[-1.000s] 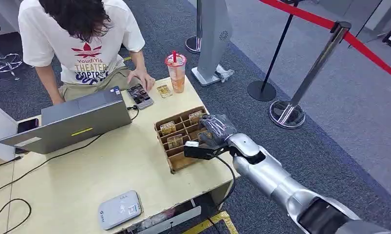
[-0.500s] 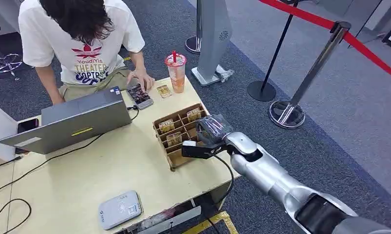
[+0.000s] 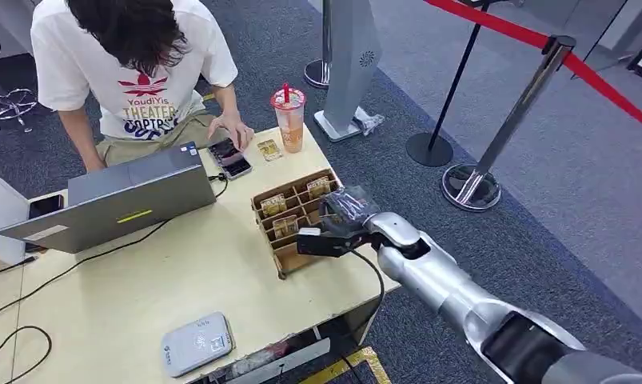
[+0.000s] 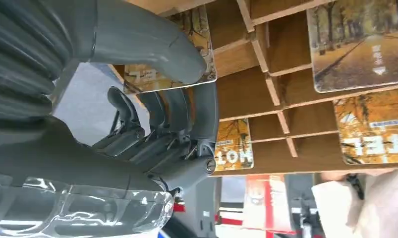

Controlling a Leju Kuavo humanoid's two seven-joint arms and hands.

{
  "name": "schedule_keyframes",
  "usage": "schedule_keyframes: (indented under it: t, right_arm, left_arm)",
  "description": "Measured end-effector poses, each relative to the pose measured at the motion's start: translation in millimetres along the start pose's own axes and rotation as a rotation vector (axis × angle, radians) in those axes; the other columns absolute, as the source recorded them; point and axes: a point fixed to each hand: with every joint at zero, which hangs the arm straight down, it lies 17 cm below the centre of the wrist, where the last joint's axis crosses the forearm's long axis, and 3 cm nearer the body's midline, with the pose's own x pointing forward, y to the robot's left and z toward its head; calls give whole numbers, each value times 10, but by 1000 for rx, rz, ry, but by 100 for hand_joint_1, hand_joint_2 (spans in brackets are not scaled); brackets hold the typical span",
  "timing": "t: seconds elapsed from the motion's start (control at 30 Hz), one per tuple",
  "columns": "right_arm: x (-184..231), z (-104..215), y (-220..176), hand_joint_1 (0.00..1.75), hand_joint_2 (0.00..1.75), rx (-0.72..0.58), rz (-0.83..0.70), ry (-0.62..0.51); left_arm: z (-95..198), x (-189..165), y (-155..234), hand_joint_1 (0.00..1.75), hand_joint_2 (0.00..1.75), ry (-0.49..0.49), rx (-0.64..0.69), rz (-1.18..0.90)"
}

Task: Pass the card to the sensor for recognition and then transmit it.

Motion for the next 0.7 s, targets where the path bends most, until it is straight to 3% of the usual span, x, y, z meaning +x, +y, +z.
schedule_keyframes:
  t: [0.3,0.7]
  right_arm:
    - [39,-61,-197,147,175,10,-2,-44]
    - [204,-268,-775,145,175,-22,1,-128]
  left_arm:
    - [1,7,-6,0,0,-3,-2,0]
    - [6,7,-16,0,0,-1,-1,11]
